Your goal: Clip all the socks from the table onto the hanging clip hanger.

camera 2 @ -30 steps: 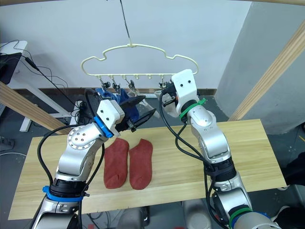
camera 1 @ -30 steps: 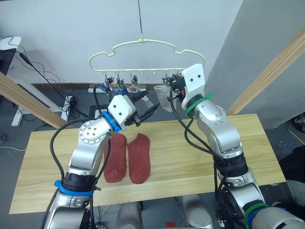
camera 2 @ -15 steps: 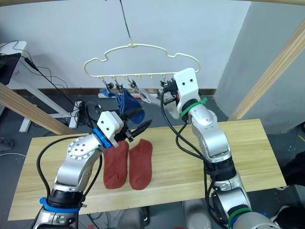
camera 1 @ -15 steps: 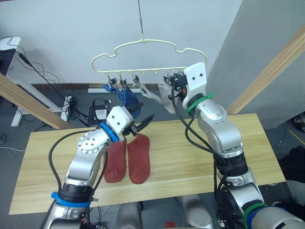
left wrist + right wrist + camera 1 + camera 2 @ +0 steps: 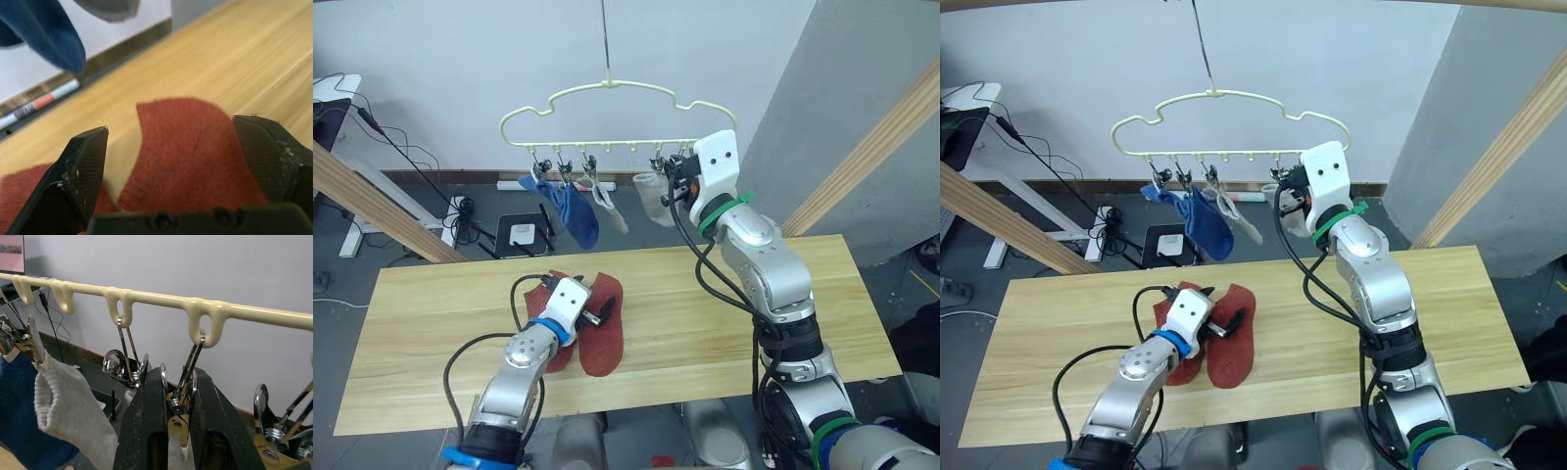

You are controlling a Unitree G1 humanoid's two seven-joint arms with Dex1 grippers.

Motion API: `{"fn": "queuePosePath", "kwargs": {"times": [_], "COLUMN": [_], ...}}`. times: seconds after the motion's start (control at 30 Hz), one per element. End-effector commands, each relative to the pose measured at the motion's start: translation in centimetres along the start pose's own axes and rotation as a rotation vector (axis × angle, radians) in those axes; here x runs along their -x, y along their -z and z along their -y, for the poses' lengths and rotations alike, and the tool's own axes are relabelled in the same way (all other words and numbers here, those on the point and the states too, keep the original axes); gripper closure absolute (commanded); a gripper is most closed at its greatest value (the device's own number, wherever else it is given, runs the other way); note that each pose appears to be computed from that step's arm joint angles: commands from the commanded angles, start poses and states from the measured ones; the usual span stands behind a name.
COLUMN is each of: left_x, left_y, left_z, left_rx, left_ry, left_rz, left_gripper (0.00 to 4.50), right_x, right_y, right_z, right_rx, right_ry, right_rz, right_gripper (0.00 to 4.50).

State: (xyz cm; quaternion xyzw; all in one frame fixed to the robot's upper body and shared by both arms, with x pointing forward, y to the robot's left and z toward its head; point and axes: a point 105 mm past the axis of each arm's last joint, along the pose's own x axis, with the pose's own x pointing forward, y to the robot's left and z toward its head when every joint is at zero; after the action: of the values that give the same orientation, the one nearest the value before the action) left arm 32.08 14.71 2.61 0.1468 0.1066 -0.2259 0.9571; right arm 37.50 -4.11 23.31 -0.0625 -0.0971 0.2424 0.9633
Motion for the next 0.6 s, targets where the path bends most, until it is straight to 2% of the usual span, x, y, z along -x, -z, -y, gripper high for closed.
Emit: {"fn": "queuePosePath", "kwargs": {"times": [0.03, 0.2, 0.23, 0.33, 0.6], "left_x": [-0.56, -0.76, -0.75, -0.74, -0.63], "left_y": [0.47, 0.7, 0.68, 0.73, 0.85], "left_z": [0.12, 0.65, 0.68, 0.65, 0.76], "left_rx": [-0.047, -0.105, -0.116, -0.123, -0.099], "left_ry": [0.003, 0.042, 0.043, 0.042, 0.046], "left_rz": [-0.037, -0.06, -0.061, -0.067, -0.074], "left_gripper": [0.0, 0.0, 0.18, 0.83, 3.15], "right_x": [0.29, 0.28, 0.28, 0.26, 0.18], "right_y": [-1.69, -1.69, -1.69, -1.71, -1.86], "right_z": [-0.31, -0.34, -0.32, -0.32, -0.33], "right_rx": [0.007, 0.004, 0.003, 0.002, 0.005], "right_ry": [-0.017, -0.016, -0.015, -0.014, -0.012], "right_rz": [0.061, 0.06, 0.06, 0.061, 0.069], "right_gripper": [4.3, 4.3, 4.3, 4.3, 4.3]}}
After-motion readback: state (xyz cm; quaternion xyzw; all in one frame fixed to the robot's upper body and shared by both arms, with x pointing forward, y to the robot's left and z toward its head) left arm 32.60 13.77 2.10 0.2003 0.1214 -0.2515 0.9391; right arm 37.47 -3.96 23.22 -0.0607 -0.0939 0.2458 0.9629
